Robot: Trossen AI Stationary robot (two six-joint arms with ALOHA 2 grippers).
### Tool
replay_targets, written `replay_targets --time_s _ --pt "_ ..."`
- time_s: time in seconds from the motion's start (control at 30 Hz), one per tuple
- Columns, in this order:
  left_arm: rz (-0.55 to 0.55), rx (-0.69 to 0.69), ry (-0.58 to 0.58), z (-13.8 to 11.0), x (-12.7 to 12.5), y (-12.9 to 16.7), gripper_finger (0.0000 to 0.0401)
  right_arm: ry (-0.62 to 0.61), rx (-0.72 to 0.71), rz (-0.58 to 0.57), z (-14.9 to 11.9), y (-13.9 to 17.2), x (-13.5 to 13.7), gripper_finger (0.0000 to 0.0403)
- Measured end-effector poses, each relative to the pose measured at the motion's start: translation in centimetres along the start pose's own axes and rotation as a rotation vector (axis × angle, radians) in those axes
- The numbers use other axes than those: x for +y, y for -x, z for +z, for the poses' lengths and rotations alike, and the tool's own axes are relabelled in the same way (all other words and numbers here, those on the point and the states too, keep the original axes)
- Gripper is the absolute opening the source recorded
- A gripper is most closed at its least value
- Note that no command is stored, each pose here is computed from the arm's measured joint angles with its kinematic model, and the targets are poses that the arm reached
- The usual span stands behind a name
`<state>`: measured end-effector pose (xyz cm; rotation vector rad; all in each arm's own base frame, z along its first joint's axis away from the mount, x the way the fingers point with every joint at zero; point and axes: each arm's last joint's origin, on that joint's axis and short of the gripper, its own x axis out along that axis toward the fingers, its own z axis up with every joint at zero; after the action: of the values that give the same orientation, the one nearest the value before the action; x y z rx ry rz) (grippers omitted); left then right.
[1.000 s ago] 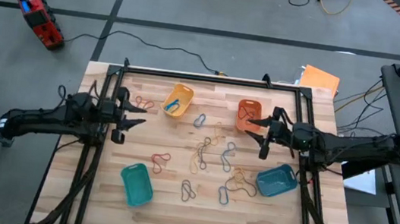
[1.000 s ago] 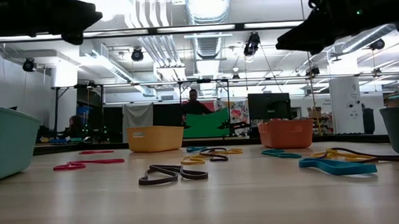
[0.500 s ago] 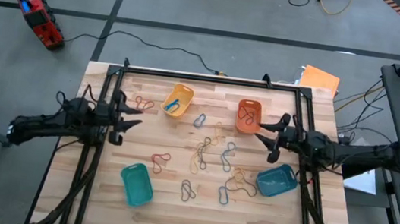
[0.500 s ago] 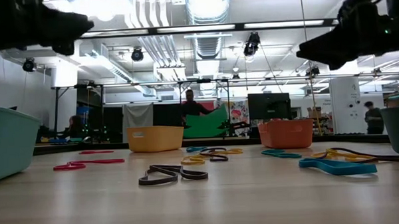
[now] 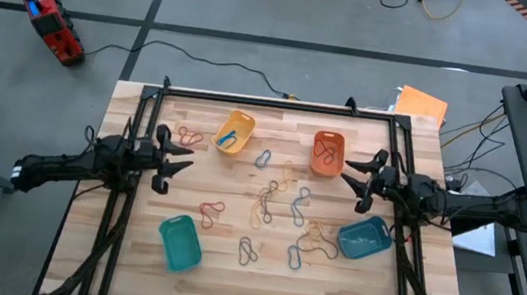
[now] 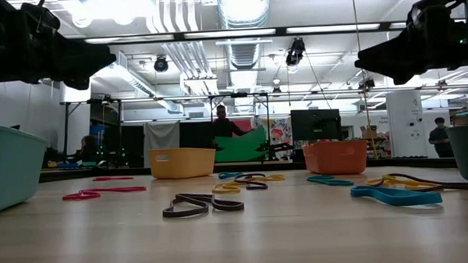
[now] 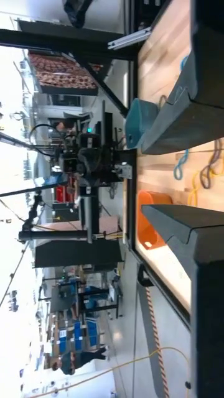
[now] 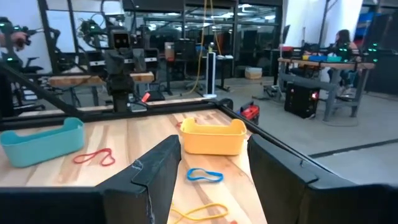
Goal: Sort rubber bands into baskets
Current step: Put the red rubber band into the orange bin
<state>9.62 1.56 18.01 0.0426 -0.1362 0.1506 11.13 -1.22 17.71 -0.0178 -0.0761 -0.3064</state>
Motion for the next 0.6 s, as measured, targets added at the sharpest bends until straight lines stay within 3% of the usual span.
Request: replay_targets --time_s 0.6 --pt "-0.001 0.014 -0.001 -0.12 0.0 -0.11 0.0125 0.005 0.02 0.0 -0.22 -0.09 0.03 0.0182"
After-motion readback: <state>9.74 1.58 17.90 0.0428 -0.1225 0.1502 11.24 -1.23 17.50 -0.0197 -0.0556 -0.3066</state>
